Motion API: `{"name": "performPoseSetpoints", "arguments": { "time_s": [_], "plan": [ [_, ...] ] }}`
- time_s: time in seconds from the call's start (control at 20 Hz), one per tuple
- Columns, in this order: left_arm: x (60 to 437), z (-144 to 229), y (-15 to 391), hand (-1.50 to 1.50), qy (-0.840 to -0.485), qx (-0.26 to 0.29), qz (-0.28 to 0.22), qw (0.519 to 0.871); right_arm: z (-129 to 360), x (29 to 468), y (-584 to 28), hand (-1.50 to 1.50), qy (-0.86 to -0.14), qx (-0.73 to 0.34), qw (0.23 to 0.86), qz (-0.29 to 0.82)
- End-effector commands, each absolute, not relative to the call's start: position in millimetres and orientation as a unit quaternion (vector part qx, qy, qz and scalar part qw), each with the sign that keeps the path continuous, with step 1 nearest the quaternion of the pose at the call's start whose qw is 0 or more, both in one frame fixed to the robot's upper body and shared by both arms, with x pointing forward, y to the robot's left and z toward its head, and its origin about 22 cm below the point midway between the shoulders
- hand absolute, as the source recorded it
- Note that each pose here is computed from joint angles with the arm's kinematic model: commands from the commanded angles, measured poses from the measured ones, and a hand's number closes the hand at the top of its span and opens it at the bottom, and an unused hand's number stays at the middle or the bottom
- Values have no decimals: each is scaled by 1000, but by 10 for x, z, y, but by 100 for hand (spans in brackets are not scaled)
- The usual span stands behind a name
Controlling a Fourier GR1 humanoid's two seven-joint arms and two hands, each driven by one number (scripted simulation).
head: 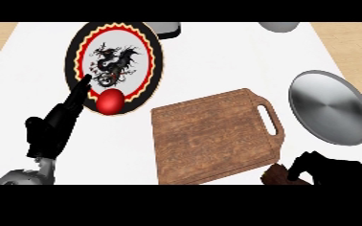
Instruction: Pick the sweet potato from the cutting board and place it in the pan
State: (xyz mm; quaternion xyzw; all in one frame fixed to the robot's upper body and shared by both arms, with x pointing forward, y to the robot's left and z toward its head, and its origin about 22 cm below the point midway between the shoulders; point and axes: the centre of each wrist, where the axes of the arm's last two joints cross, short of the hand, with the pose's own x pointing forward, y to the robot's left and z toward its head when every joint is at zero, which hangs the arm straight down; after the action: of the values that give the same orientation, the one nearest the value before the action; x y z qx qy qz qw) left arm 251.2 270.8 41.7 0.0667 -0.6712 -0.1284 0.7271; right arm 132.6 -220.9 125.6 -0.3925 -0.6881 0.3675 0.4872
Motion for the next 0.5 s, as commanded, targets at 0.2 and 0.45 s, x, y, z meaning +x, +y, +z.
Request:
{"name": "performPoseSetpoints", "arguments": {
  "time_s": [0.2,0.45],
  "plan": [
    [2680,622,2668,0,-678,56,-143,719,1169,1467,-3108,150,-709,-402,501,291],
    [2666,485,2638,0,-683,47,-153,713,877,1865,-3732,150,-709,-434,499,246]
  ]
}}
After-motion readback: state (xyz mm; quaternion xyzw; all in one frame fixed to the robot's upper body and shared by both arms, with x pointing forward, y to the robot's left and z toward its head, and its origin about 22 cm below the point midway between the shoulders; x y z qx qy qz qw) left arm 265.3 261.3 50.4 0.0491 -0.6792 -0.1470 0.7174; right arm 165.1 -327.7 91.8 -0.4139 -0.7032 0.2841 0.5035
